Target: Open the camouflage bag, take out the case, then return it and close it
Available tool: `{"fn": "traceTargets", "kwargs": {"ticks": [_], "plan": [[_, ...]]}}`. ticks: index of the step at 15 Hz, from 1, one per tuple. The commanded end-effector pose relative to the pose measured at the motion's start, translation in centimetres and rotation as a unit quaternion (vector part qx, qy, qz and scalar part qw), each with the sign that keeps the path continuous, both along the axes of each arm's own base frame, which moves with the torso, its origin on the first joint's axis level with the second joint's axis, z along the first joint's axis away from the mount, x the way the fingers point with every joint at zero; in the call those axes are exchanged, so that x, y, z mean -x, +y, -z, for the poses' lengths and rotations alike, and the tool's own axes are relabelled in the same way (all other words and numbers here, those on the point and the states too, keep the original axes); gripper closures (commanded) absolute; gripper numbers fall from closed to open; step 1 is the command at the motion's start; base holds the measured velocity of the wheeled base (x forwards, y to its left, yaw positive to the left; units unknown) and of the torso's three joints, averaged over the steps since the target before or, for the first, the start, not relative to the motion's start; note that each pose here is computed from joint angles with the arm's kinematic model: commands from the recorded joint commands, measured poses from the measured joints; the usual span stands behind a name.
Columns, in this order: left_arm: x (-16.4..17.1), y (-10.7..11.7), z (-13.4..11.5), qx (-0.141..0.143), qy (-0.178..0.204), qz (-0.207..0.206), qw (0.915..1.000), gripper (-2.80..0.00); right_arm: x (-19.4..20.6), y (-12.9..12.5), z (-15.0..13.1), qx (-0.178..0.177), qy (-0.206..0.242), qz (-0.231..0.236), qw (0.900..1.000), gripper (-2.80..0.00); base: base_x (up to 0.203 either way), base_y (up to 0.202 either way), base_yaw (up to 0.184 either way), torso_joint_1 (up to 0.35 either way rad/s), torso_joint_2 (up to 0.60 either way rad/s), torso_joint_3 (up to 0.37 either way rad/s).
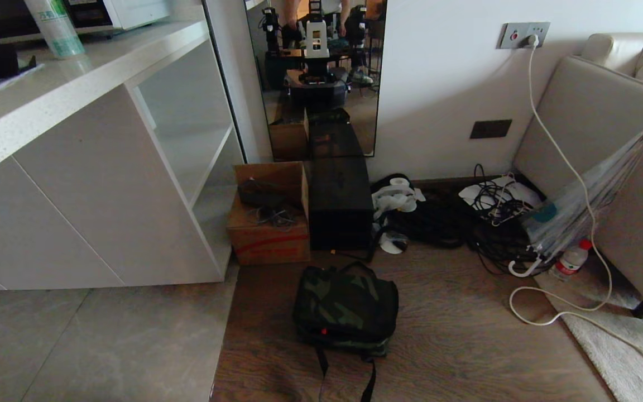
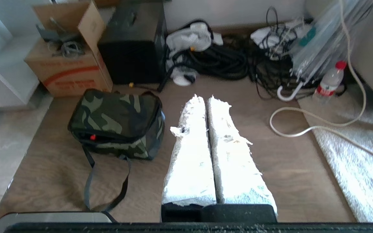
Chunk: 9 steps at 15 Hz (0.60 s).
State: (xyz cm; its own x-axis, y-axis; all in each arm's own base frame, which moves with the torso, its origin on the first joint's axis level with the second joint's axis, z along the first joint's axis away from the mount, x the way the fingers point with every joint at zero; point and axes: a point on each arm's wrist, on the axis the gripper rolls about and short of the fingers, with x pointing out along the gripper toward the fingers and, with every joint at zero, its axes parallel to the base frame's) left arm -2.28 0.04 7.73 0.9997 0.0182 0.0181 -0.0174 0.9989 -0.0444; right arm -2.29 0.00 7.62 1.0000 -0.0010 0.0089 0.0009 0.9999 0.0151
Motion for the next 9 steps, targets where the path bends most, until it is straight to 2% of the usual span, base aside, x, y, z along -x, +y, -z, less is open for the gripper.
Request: {"fn": "traceTargets", "kwargs": {"ticks": [1, 9], "plan": [[-0.07, 0.0, 0.25, 0.0, 0.004, 0.0, 1.0, 0.0, -0.01, 0.0, -0.01, 0.0, 0.001, -0.001, 1.0, 0.0, 0.0, 0.0, 0.0, 0.0, 0.0, 0.195], [-0.07, 0.0, 0.25, 0.0, 0.004, 0.0, 1.0, 0.0, -0.02, 0.0, -0.01, 0.0, 0.001, -0.001, 1.0, 0.0, 0.0, 0.0, 0.0, 0.002, 0.0, 0.2]]}}
